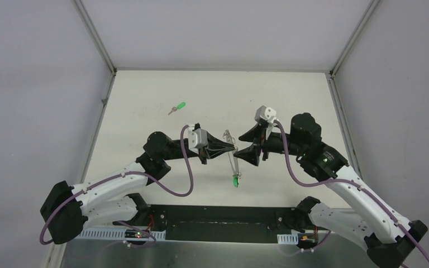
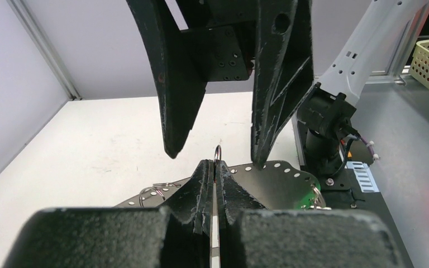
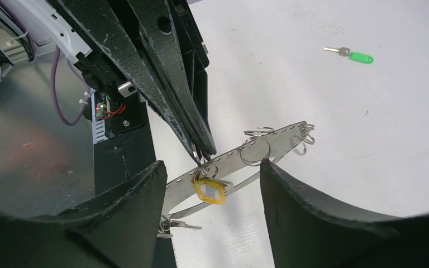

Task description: Put the keys on the keyring

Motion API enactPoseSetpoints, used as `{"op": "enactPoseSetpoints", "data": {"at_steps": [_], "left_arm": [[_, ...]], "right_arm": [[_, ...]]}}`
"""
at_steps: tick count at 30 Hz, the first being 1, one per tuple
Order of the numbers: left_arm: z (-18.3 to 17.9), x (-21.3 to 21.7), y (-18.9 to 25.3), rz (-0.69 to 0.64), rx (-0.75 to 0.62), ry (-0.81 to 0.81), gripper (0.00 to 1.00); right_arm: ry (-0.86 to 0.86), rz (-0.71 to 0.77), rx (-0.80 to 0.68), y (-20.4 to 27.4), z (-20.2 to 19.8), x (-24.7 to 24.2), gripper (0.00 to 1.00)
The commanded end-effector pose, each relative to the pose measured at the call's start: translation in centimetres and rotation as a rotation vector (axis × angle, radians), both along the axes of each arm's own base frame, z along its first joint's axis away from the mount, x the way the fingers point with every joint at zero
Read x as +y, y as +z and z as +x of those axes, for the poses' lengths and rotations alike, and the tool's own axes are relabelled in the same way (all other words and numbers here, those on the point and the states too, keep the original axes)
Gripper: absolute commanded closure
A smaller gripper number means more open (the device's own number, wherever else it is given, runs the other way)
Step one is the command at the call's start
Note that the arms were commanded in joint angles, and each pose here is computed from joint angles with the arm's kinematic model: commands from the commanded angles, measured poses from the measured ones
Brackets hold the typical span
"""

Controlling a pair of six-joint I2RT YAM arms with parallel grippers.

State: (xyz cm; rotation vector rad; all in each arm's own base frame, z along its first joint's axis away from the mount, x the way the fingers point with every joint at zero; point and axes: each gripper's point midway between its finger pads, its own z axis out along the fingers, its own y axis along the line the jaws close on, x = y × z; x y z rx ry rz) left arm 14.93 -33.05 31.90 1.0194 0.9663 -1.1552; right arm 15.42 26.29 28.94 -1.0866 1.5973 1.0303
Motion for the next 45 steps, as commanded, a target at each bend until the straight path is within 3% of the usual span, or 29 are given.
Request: {"op": "enactPoseSetpoints", "data": {"at_steps": [1,6,12,23,29,32,40,41,45], "left_arm": [[-0.7,0.8,2.9,-0.097,-0.058,0.004,1.00],[-0.8,0.9,3.1,-0.098,-0.062,0.006,1.00],[-1.1,0.9,3.1,-0.096,-0.067,-0.007,1.00],[-1.3,1.0,3.5,-0.101,-0.075,-0.015,1.00],[-1.3,1.1,3.5,-0.098,-0.074,-0.010,1.00],[-1.3,1.2,3.6,-0.099,-0.076,-0.006,1.00],[-1.2,1.1,3.3,-0.079,-0.070,-0.004,1.00],[-1.2,1.0,2.9,-0.061,-0.060,-0.003,0.99],[-0.9,1.0,1.6,0.068,-0.085,0.008,0.70]], "right_arm": [[0.025,0.087,-0.120,2.4,-0.4,-0.1,0.35],[0.004,0.123,-0.170,3.1,-0.2,-0.4,0.37],[-0.003,0.126,-0.186,3.1,0.0,-0.4,0.59],[0.090,0.124,-0.137,2.1,-0.7,0.8,0.70],[0.106,0.123,-0.130,1.8,-0.7,1.1,0.86],[0.134,0.124,-0.128,1.7,-1.1,1.1,0.99],[0.158,0.119,-0.115,1.6,-1.5,1.1,1.00],[0.154,0.103,-0.103,1.3,-1.5,1.1,1.00],[0.125,0.006,-0.029,0.3,-0.9,0.7,1.00]]}}
